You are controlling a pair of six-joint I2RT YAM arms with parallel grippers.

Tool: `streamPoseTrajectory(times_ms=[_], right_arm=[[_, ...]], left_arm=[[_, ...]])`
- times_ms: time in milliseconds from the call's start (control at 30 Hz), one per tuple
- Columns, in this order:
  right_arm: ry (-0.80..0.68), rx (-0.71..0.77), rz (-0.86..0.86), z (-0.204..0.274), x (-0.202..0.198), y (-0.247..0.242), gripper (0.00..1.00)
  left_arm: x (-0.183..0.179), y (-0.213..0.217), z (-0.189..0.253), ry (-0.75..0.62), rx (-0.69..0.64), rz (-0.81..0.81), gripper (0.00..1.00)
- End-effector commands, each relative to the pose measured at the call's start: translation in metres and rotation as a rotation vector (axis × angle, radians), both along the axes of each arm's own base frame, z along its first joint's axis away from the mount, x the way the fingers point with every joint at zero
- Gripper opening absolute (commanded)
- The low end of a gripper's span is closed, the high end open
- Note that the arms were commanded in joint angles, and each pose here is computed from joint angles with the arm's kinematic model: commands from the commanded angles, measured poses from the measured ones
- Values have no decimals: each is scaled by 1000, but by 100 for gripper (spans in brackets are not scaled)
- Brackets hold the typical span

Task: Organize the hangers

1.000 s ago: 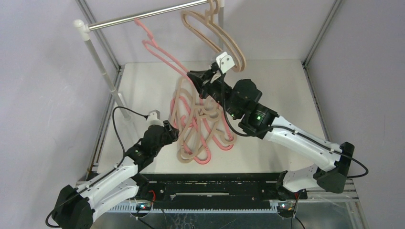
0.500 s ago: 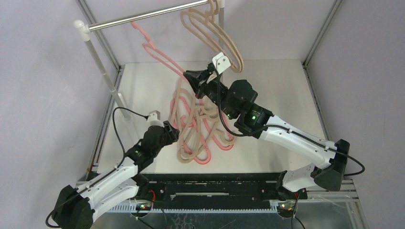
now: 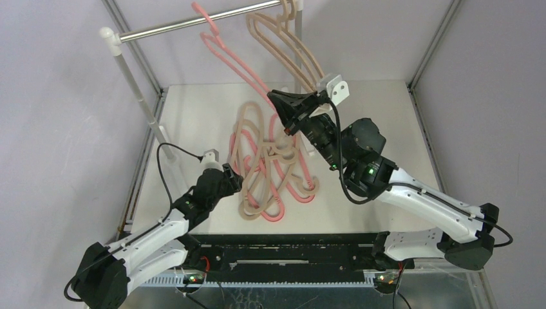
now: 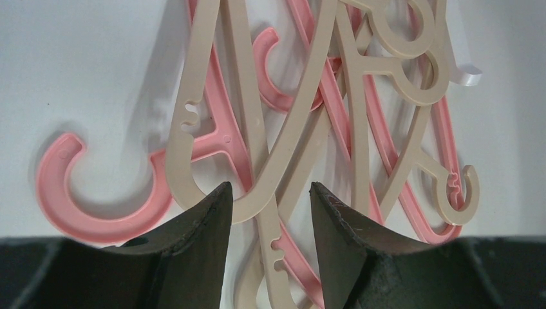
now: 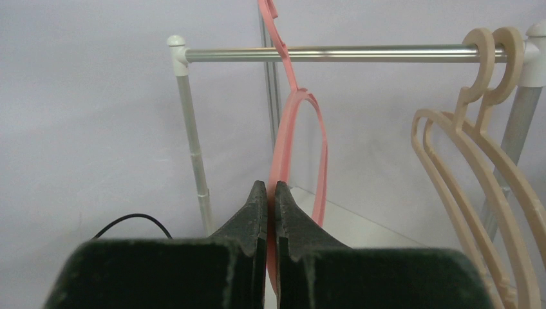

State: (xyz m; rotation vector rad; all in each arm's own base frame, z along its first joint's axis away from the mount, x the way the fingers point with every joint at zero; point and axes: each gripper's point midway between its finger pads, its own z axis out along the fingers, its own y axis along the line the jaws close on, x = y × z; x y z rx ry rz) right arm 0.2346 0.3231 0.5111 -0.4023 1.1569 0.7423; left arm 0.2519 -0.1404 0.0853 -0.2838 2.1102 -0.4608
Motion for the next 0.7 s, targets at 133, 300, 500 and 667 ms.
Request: streamPoseTrajectory(times_ms=[133,300,500,667], right_arm=[[-42,53,-13,21,15,12,0],[-35,74,-14,16,34,26,0],[-36,98,-10,15,46,42,0],[-8,71,9,7,56,62,0]], left_arm=[[5,-6,15,-52,-29,-15,52],[4,-6,18,-63,-38,-17,52],[3,-3,21,-74,-38,-14,52],[2,-2,21,-79,-40,-13,52]])
